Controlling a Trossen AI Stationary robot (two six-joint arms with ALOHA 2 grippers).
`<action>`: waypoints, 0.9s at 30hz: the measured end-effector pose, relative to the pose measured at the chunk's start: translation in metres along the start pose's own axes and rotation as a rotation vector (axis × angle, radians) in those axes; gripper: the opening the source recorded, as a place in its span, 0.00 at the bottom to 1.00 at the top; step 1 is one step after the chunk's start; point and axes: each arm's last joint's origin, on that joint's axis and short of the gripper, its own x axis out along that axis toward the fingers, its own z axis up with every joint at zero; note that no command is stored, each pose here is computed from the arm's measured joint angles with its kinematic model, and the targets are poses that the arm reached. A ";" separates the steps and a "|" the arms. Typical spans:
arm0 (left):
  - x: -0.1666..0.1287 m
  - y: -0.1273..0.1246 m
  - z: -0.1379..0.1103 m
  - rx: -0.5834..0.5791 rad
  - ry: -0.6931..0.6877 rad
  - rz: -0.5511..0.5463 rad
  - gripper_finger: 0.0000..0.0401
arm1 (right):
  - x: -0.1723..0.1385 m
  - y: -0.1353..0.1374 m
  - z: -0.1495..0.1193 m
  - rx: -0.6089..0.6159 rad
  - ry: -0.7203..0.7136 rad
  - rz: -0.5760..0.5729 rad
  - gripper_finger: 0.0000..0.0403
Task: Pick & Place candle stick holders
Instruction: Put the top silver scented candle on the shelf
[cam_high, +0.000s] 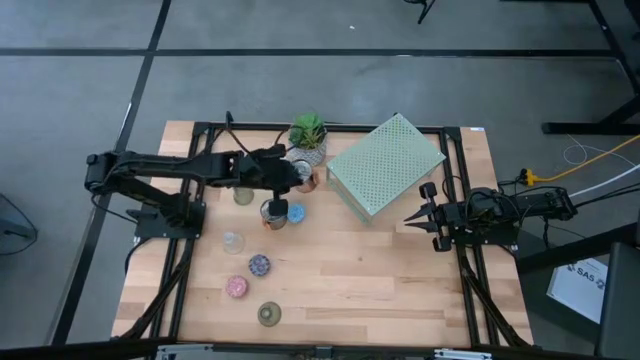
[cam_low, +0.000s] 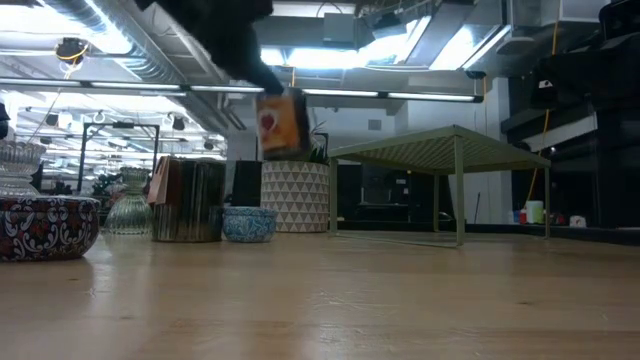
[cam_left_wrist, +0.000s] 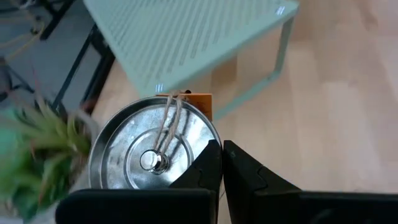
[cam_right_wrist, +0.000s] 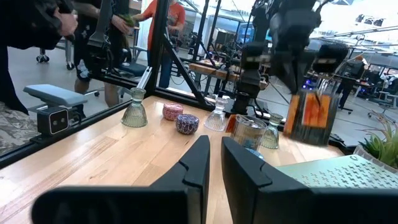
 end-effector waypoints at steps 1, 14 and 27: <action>-0.003 0.001 0.004 0.004 -0.008 -0.007 0.01 | 0.000 0.000 0.000 0.000 0.000 0.000 0.11; 0.020 0.018 0.070 0.097 0.006 -0.029 0.01 | 0.000 0.000 0.000 0.000 -0.001 0.000 0.11; 0.059 0.047 0.130 0.154 -0.041 -0.081 0.01 | 0.000 0.000 0.000 0.000 0.000 0.000 0.11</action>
